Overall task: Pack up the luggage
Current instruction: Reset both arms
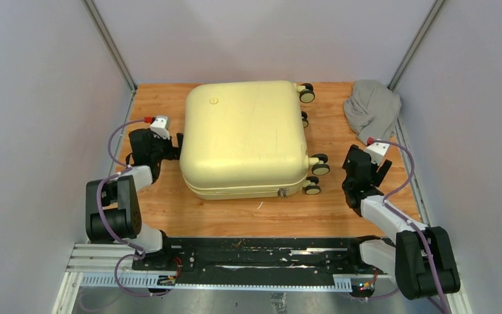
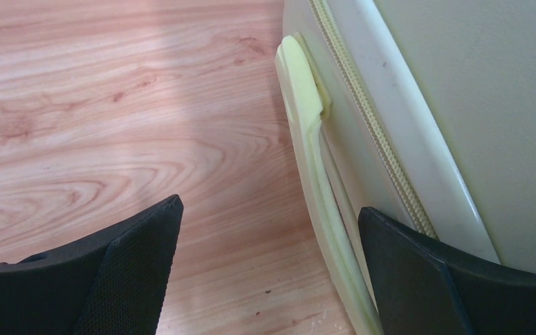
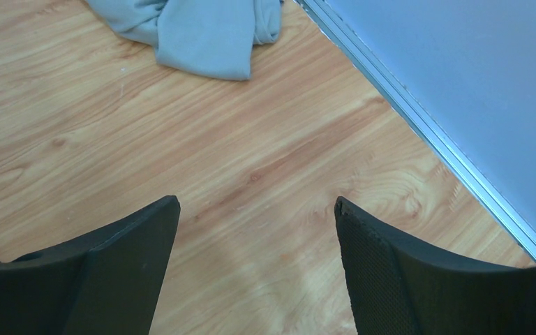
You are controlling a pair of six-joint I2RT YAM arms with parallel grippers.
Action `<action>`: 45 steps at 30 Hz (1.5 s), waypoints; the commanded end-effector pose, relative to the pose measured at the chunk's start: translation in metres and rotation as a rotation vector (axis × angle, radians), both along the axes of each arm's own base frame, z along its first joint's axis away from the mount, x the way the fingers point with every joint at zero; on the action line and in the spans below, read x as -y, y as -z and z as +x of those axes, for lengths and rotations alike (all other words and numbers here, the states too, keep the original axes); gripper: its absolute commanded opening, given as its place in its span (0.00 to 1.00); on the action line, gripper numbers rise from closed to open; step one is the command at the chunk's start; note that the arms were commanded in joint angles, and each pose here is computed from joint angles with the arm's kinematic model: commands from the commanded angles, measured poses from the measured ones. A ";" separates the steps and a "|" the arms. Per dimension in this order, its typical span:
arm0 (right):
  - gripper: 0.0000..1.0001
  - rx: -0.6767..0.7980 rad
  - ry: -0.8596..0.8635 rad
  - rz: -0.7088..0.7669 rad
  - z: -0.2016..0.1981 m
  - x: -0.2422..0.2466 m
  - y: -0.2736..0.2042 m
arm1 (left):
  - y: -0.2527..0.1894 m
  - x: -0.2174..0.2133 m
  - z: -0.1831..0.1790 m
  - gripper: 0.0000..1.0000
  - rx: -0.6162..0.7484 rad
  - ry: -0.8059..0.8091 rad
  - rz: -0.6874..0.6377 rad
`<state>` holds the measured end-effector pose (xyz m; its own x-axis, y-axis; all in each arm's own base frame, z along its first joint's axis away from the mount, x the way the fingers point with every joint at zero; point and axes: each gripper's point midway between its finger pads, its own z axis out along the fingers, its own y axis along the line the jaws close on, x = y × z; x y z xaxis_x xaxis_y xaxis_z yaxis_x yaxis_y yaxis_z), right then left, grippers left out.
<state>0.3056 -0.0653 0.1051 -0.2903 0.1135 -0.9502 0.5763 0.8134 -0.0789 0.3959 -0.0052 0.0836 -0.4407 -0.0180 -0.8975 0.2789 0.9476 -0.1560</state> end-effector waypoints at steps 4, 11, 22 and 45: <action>0.85 0.019 -0.026 -0.057 0.005 0.007 0.006 | -0.014 0.034 -0.011 1.00 0.200 0.091 0.096; 0.84 0.018 -0.055 -0.077 0.013 0.006 0.013 | -0.023 0.032 -0.029 1.00 0.318 0.058 0.114; 0.84 0.020 -0.135 -0.116 0.026 -0.002 0.009 | -0.025 0.020 -0.030 1.00 0.340 -0.041 0.131; 1.00 0.019 -0.344 -0.121 0.041 -0.023 0.033 | -0.023 0.014 -0.037 1.00 0.401 -0.135 0.145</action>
<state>0.3448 -0.0394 0.0683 -0.2848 -0.1161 -0.9515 0.2645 0.9446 -0.1944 0.3559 -0.0208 0.1014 -0.0781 0.0865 -0.9932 0.1808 0.9809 0.0712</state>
